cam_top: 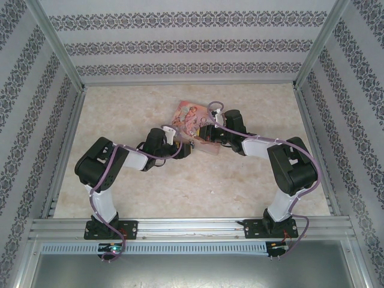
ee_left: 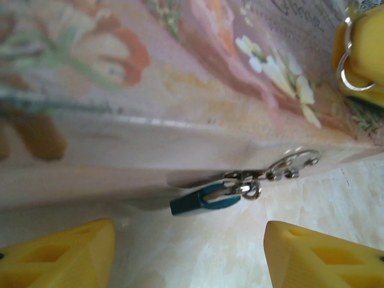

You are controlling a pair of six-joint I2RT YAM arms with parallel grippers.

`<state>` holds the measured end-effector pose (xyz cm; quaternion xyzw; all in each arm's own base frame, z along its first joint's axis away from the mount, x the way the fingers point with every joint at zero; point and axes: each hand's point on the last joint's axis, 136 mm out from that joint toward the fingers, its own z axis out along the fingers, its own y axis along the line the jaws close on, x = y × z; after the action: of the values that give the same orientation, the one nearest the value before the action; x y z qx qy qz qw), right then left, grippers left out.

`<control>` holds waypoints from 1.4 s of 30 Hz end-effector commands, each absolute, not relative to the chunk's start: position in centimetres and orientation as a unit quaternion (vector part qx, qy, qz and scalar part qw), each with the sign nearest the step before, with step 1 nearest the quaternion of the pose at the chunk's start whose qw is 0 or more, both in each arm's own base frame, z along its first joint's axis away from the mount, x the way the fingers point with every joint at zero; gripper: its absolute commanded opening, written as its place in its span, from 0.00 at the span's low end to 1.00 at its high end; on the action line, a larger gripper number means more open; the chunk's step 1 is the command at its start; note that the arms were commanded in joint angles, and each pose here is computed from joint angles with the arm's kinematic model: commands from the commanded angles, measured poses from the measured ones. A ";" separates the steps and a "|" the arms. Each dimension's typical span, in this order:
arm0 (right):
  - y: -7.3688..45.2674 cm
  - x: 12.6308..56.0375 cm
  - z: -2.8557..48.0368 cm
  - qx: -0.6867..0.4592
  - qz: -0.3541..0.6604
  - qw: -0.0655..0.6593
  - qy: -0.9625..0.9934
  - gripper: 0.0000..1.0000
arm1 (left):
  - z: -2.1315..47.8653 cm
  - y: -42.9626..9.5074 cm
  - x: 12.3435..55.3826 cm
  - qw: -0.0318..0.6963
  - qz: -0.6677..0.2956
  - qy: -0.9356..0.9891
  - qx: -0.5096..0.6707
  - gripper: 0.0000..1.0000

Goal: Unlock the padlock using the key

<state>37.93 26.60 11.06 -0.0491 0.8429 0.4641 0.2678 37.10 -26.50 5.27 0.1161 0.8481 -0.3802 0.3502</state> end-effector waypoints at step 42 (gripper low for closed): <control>26.5 34.5 5.4 -0.018 0.427 0.173 0.887 0.00 | 3.5 -31.1 37.0 0.321 -0.373 0.855 0.166 0.42</control>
<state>37.72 26.66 11.00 -0.0418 0.8455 0.4624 0.2637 38.62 -28.52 3.79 0.1254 0.8619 -0.3472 0.3477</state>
